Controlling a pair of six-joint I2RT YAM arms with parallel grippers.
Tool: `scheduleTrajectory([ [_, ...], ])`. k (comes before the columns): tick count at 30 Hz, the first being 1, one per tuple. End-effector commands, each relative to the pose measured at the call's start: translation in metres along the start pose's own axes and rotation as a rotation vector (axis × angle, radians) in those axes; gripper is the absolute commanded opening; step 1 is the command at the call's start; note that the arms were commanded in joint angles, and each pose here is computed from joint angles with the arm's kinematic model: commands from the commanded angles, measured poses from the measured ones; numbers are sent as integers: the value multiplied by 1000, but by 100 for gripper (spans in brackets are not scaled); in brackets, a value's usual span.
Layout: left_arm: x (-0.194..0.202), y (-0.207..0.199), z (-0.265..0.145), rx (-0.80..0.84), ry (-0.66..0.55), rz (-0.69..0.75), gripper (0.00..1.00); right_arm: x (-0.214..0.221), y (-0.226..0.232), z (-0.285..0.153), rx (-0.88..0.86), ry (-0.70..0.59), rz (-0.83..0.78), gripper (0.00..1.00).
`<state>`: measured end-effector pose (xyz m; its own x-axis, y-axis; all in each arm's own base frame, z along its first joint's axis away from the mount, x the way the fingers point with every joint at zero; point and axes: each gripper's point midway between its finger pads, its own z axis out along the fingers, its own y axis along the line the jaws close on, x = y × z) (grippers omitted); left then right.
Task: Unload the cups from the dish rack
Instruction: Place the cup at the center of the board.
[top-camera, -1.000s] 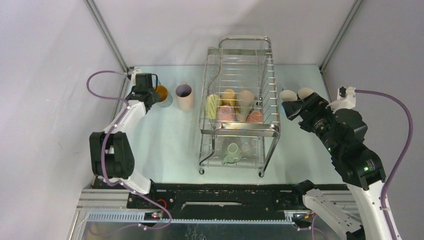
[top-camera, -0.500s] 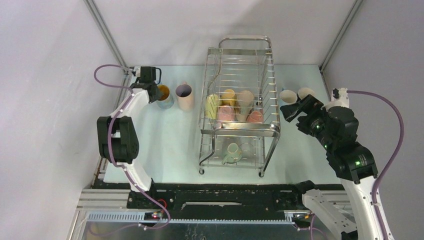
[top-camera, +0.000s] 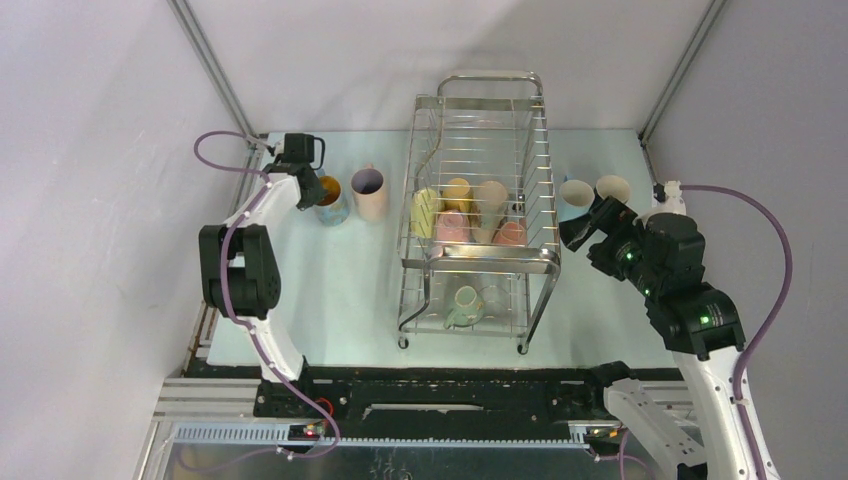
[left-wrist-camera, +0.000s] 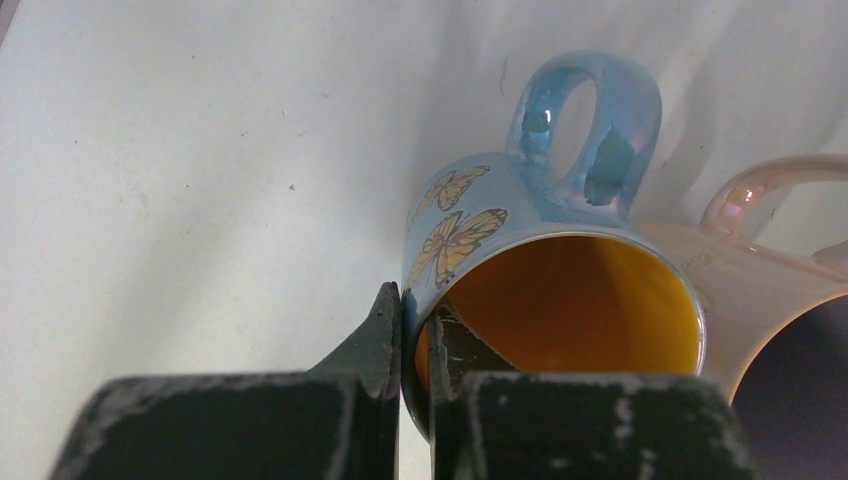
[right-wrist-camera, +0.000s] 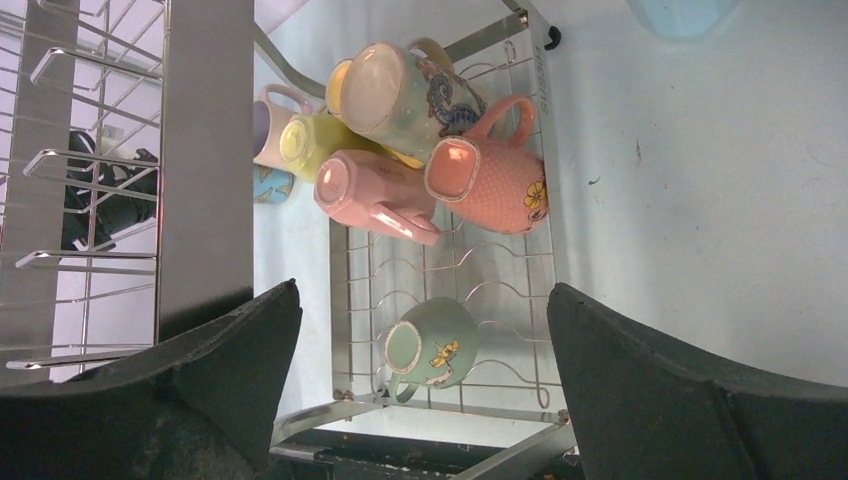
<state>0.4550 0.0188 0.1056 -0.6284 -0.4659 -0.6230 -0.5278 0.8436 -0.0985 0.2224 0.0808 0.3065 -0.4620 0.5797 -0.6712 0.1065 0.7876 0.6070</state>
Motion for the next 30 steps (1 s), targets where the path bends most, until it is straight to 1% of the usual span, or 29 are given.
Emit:
scheduleTrajectory([
  [1, -57, -23, -20, 86, -143, -85, 1, -1, 3, -1, -19, 3, -19, 100],
  [5, -56, -22, -20, 81, -139, -81, 8, 1, 3, 1, -22, 11, -17, 100],
  [12, -51, -20, -15, 83, -119, -80, 14, 2, 5, 1, -31, 21, -17, 100],
  [20, -45, -22, -12, 95, -97, -82, 24, 3, 6, 1, -36, 23, -16, 100],
  [23, -45, -23, -12, 101, -95, -80, 30, 3, 6, 2, -37, 25, -16, 100],
  [30, -52, -27, -20, 129, -115, -83, 48, 5, 7, 4, -38, 38, -15, 100],
])
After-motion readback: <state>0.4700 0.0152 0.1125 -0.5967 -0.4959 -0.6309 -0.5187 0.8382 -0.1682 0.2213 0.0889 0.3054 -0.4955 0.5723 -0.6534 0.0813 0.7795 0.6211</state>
